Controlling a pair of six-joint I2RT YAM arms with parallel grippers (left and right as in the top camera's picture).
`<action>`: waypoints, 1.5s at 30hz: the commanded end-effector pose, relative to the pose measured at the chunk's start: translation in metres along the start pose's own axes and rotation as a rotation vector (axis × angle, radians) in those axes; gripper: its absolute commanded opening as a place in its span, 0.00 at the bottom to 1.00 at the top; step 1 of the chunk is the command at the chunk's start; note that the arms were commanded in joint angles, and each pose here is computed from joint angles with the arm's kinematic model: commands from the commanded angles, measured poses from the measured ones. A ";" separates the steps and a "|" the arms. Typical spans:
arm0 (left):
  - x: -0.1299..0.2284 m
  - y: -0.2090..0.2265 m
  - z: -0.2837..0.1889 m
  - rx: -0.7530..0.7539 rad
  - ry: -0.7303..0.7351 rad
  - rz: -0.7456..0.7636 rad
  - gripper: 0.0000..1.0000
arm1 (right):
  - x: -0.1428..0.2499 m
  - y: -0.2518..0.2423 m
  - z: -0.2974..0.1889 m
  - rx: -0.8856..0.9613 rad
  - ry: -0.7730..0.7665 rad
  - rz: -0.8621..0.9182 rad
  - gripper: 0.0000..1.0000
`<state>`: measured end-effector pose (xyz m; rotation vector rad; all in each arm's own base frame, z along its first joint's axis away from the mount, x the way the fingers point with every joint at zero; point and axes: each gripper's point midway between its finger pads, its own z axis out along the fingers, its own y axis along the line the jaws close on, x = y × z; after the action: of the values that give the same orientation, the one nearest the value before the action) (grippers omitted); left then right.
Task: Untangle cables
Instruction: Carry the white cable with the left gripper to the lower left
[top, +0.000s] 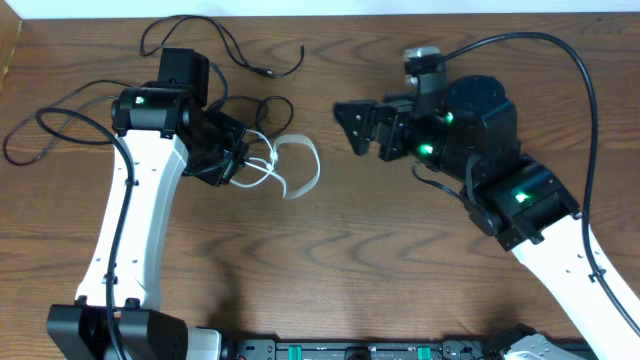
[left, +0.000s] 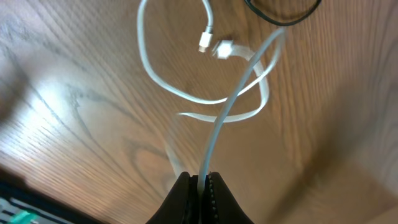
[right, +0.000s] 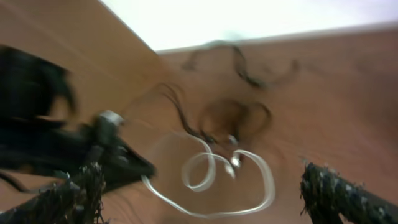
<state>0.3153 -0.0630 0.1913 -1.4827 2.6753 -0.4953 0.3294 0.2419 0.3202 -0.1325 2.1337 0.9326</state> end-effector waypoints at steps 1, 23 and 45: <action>0.001 -0.004 -0.012 0.033 -0.021 0.166 0.07 | 0.010 -0.032 -0.009 0.137 0.039 0.034 0.99; -0.018 0.020 -0.180 0.349 -0.608 0.308 0.07 | 0.108 -0.131 -0.012 0.557 0.390 0.112 0.99; -0.152 0.182 -0.225 0.201 -0.840 -0.516 0.07 | 0.126 -0.138 0.003 0.554 0.472 0.139 0.99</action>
<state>0.2156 0.1875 0.3388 -1.6687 1.6580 -0.1321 0.2984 0.1698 0.1535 0.0903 2.7816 0.3677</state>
